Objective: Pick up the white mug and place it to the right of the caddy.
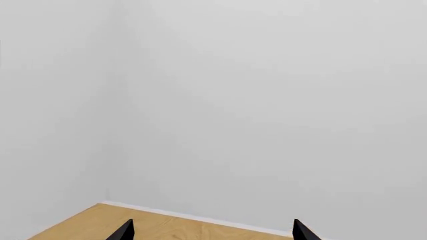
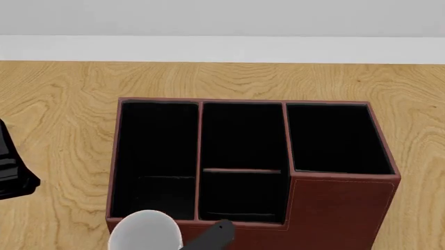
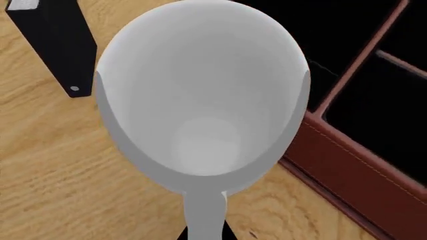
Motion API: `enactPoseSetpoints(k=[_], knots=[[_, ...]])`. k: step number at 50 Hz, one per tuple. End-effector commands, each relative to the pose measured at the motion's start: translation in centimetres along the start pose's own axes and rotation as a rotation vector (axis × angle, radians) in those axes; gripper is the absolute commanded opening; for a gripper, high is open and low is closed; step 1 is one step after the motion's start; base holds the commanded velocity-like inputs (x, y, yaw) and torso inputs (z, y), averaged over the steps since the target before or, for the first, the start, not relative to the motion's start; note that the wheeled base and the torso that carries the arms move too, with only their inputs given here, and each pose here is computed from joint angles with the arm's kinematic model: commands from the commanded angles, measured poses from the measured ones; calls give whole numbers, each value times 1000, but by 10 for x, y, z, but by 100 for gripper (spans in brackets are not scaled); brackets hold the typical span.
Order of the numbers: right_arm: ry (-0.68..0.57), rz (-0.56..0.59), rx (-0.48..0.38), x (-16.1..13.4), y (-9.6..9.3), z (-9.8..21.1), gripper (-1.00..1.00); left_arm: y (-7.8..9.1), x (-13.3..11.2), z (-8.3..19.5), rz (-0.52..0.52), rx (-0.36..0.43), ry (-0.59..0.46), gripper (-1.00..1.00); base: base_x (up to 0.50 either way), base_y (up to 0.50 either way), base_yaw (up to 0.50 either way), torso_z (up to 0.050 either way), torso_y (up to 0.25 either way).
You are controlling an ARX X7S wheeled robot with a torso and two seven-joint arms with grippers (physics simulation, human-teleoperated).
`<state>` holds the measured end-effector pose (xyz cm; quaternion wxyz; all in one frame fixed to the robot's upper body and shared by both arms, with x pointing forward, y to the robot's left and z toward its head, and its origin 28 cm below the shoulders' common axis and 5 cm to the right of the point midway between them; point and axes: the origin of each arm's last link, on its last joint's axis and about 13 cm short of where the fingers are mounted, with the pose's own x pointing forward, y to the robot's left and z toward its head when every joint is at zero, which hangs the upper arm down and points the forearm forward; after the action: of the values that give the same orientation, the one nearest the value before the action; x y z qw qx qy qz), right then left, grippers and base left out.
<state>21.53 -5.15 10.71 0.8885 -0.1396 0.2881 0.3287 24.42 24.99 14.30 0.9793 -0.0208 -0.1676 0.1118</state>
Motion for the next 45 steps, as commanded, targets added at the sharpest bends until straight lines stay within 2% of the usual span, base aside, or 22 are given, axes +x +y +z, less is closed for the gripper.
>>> enactPoseSetpoints(k=[1,45], knots=[[-44,-29,-24,-11,-1,11,-100,0,0,0,2,1,1,100,0,0,0,0,0],[-157,-156,-21,-55,-14,38,-100,1,0,0,2,-2,0,100,0,0,0,0,0]])
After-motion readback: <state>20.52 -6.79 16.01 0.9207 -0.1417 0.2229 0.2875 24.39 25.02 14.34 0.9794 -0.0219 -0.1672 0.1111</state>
